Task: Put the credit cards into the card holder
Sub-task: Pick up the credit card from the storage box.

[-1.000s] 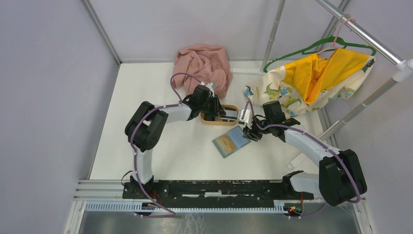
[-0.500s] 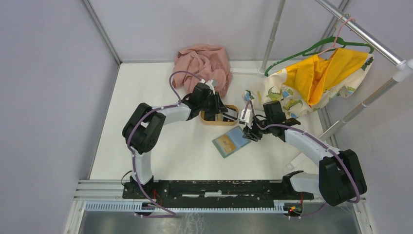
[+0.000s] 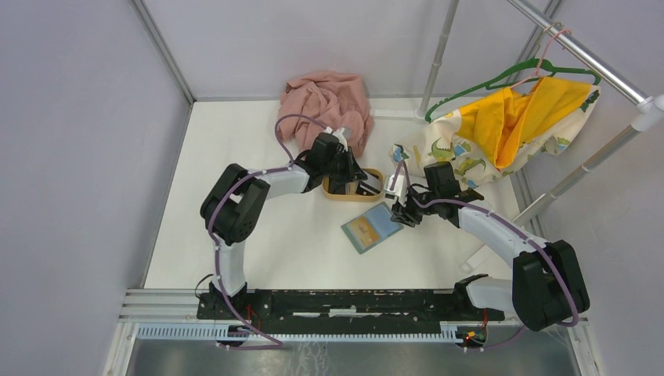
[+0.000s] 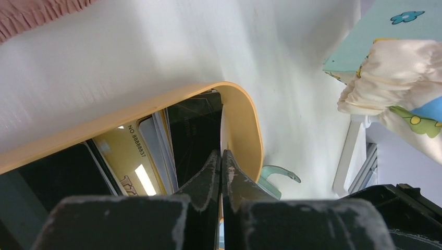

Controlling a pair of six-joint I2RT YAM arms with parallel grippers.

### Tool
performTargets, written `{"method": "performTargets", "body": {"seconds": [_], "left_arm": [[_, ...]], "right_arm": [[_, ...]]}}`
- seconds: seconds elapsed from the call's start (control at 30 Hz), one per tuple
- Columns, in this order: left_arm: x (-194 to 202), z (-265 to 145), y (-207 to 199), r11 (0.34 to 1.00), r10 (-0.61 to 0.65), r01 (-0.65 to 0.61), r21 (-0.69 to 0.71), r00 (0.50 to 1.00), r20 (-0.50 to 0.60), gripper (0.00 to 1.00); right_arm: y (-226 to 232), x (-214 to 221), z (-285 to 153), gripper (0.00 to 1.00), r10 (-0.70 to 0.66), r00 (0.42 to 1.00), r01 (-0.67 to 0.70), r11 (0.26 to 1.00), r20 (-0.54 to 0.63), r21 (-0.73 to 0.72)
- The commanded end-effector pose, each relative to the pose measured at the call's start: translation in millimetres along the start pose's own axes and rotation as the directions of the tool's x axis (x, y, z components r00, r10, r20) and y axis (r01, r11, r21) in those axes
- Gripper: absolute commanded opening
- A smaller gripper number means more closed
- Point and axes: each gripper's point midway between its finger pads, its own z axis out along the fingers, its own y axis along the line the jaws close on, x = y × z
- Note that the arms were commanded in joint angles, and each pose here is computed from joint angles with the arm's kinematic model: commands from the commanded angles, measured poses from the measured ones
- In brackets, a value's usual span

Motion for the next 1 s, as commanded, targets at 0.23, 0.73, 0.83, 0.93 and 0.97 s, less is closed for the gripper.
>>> {"method": "performTargets", "body": {"seconds": [0.23, 0.73, 0.83, 0.93, 0.97], "left_arm": [[-48.1, -58.1, -46.0, 0.988, 0.136, -0.148, 0.043, 0.968, 0.211, 0.02], [-11.0, -209.6, -102.9, 0.888, 0.062, -0.267, 0.375, 0.877, 0.476, 0.02], [-0.5, -235.9, -112.5, 0.844, 0.063, -0.337, 0.417, 0.835, 0.547, 0.02], [8.7, -252.6, -118.1, 0.806, 0.067, -0.397, 0.44, 0.799, 0.598, 0.02], [11.9, -254.8, -119.5, 0.794, 0.067, -0.408, 0.45, 0.795, 0.604, 0.02]], "right_arm": [[3.3, -35.3, -14.1, 0.42, -0.041, 0.989, 0.047, 0.998, 0.145, -0.034], [43.8, -122.2, -31.8, 0.79, -0.019, 0.862, 0.153, 0.963, 0.507, -0.223], [41.7, -117.6, -27.5, 0.78, 0.061, 0.858, 0.058, 0.975, 0.51, -0.214], [61.7, -126.4, -36.5, 0.79, 0.201, 0.795, -0.016, 0.951, 0.573, -0.31], [63.7, -129.5, -39.7, 0.82, 0.225, 0.776, -0.035, 0.948, 0.589, -0.316]]}}
